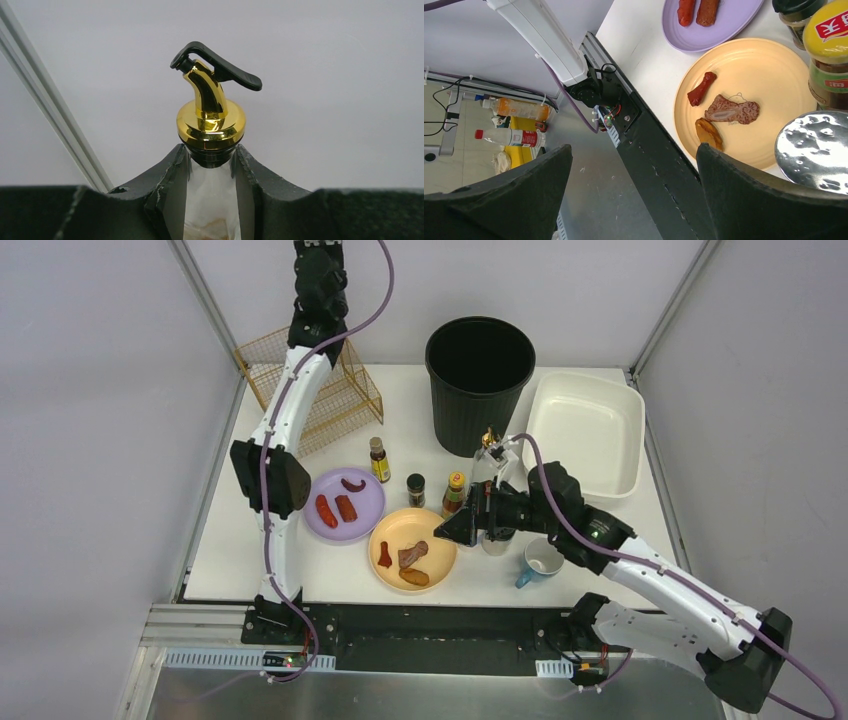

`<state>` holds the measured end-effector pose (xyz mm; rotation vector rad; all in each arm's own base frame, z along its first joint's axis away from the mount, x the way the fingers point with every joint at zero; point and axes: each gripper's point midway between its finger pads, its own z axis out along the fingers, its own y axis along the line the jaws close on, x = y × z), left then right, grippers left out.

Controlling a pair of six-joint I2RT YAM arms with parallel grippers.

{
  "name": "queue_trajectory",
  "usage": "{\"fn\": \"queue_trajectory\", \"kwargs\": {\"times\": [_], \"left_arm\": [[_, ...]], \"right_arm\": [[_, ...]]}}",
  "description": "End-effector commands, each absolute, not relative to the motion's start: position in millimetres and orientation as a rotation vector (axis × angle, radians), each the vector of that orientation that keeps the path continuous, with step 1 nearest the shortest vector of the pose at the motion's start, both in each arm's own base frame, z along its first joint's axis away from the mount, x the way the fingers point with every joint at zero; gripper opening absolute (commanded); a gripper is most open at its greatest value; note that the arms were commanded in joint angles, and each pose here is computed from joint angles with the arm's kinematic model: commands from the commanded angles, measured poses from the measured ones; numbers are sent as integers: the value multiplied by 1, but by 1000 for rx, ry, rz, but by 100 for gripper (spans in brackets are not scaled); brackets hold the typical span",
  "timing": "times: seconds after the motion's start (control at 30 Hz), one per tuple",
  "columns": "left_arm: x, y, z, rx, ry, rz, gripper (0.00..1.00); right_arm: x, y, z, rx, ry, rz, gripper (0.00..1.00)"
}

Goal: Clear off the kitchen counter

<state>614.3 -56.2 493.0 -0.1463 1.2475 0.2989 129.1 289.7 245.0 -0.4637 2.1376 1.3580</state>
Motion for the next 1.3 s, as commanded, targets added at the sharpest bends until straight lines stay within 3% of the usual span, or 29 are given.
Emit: {"fn": "queue_trajectory", "kwargs": {"times": [0.0, 0.63, 1.27], "left_arm": [[585, -51, 549, -206, 1054, 317, 0], [598, -58, 527, -181, 995, 383, 0], [630, -54, 461, -172, 1091, 449, 0]], "right_arm": [[126, 292, 267, -509, 2030, 1399, 99], [119, 292, 257, -533, 2059, 1414, 99], [121, 299, 241, -544, 2109, 1405, 99]]}}
